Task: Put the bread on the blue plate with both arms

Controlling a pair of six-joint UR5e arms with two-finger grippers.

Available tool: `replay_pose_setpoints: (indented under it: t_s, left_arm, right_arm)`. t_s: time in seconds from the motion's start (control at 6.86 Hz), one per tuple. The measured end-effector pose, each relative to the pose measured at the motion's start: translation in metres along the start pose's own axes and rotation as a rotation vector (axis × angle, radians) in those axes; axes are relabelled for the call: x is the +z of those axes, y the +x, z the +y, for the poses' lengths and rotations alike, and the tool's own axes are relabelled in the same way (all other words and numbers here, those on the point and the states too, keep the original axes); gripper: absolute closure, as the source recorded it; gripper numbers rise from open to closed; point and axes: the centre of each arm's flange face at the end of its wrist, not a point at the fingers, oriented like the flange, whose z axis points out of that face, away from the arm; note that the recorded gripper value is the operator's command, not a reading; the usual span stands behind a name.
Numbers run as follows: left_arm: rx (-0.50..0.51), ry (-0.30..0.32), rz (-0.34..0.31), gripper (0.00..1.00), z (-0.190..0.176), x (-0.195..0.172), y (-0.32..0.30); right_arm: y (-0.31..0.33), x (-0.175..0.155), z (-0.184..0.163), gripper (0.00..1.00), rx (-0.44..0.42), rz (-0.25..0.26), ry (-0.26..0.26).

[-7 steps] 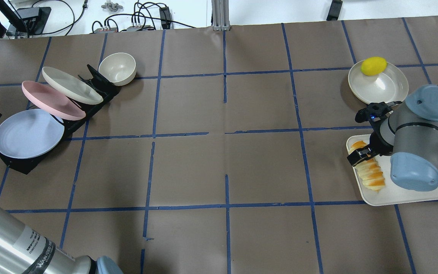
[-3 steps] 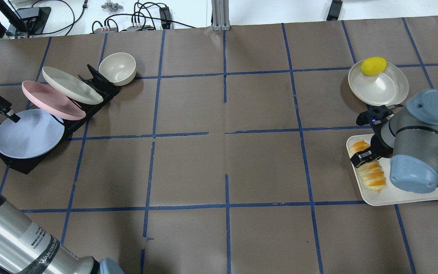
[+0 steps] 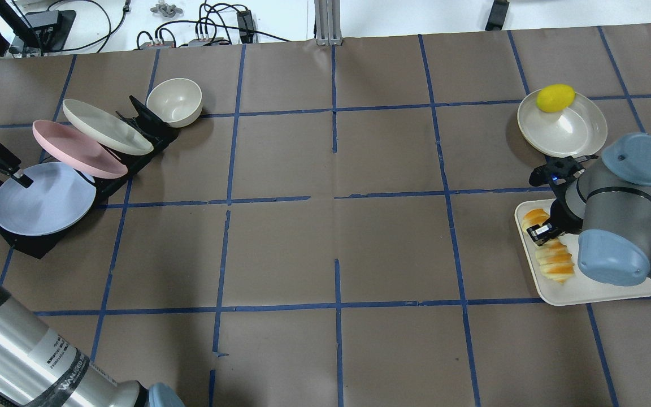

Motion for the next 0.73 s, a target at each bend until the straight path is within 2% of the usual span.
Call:
replay_pose_setpoints:
  t_s: [0.15, 0.29, 0.44, 0.73]
  left_arm:
    - [0.001, -0.009, -0.010, 0.91, 0.001, 0.000, -0.001]
    - [0.002, -0.017, -0.019, 0.96, 0.001, 0.000, -0.002]
    - [0.004, -0.017, -0.023, 0.97, 0.002, -0.002, -0.002]
    - [0.009, -0.001, -0.036, 0.97, 0.007, -0.016, 0.001]
  right_arm:
    - [0.002, -0.011, -0.002, 0.91, 0.004, 0.014, 0.020]
    - [0.003, -0.028, -0.002, 0.91, 0.009, 0.027, 0.034]
    - [0.003, -0.052, 0.000, 0.91, 0.011, 0.030, 0.033]
    - [0.002, -0.126, 0.005, 0.95, 0.013, 0.024, 0.016]
